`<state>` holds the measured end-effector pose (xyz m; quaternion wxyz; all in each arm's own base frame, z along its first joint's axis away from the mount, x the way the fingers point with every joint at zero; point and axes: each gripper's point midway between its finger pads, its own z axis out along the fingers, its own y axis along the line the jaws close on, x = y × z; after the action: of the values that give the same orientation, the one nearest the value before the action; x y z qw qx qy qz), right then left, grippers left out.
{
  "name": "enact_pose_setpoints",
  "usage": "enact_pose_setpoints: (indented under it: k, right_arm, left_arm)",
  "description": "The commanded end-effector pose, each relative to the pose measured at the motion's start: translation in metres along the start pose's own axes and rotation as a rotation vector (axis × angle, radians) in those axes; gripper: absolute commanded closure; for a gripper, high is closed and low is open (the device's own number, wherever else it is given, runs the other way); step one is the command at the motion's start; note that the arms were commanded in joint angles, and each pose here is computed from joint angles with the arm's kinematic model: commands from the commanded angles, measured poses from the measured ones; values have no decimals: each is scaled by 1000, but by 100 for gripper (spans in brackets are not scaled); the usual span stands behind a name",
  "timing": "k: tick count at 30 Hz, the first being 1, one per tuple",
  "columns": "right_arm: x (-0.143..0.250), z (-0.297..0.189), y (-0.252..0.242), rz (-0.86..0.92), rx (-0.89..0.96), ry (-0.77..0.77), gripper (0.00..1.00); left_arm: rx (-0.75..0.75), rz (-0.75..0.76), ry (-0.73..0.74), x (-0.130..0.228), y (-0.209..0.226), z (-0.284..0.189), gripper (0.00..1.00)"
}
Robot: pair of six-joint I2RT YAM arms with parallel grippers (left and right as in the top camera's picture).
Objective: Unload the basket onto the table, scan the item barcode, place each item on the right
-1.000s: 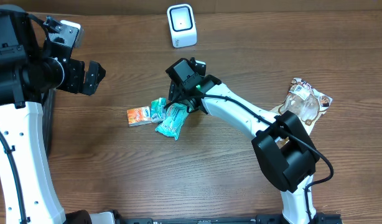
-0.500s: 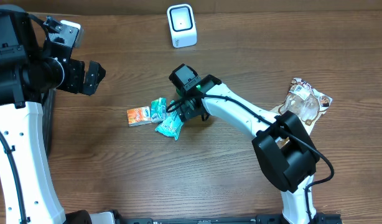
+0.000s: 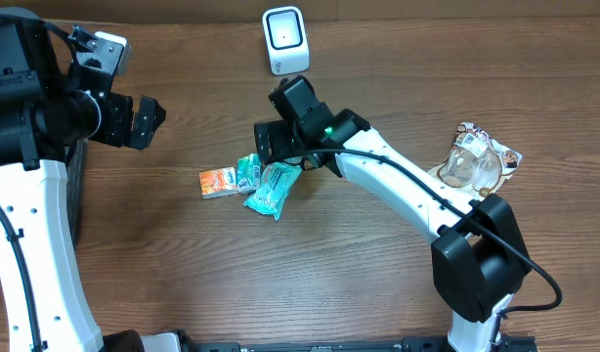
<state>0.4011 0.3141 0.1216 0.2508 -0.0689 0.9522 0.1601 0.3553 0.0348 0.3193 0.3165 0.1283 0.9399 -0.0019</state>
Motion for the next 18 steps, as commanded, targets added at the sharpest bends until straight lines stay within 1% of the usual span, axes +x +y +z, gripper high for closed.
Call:
enact_pose_setpoints:
  k: [1, 3, 6, 12, 18]
  right_arm:
    - [-8, 20, -11, 267, 51, -44, 0]
    - [-7, 32, -18, 313, 85, -60, 0]
    - [-4, 45, -27, 325, 117, -59, 0]
    - [-4, 49, -37, 321, 150, -64, 0]
    - [0, 49, -38, 287, 155, -47, 7]
  left_arm:
    - [-8, 24, -22, -5, 1, -7, 0]
    - [-8, 25, -23, -5, 1, -7, 0]
    - [-8, 25, -23, -5, 1, -7, 0]
    - [-8, 24, -22, -5, 1, -7, 0]
    - [-8, 25, -23, -5, 1, -7, 0]
